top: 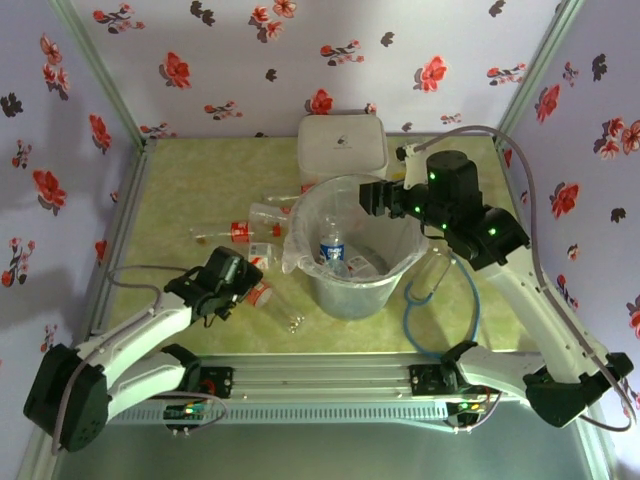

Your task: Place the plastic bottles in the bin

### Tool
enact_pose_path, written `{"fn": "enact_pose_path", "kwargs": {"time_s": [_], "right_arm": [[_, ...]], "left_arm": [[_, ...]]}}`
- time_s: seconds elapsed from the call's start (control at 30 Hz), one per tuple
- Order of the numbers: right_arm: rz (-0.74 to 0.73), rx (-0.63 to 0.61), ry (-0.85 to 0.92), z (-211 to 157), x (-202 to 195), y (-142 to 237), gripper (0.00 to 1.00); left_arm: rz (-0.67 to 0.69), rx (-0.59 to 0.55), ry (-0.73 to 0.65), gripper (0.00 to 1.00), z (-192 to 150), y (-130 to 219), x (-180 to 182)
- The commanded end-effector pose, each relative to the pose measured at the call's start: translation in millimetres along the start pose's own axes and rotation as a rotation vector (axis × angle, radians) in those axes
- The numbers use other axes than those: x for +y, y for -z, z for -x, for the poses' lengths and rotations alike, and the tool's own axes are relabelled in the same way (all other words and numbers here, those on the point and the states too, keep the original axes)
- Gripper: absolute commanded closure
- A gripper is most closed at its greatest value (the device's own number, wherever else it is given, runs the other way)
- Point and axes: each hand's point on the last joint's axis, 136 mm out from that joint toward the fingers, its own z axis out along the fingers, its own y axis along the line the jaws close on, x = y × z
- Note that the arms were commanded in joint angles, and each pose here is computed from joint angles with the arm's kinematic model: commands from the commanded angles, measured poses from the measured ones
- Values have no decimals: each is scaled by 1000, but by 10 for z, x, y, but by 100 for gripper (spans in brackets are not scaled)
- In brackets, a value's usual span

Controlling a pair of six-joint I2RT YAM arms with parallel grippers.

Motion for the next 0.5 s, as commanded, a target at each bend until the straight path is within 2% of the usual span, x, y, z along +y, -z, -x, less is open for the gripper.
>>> {"fn": "enact_pose_path", "kwargs": {"time_s": [0.0, 0.17, 0.27, 0.33, 0.47], "right_arm": [[-32, 19, 20, -53, -70, -41, 18], [-28, 14, 18, -47, -64, -40, 18], [-22, 9, 17, -26, -52, -23, 18], [-18, 4, 17, -9, -40, -6, 18], [1, -4, 15, 15, -5, 13, 18]], "left_arm": [[-42, -10, 11, 19, 1, -53, -70], [-59, -20, 6, 43, 18, -38, -97], [-65, -33, -12, 53, 47, 42, -111], [-66, -48, -28, 56, 82, 120, -119], [-67, -81, -73, 57, 163, 328, -146]]}}
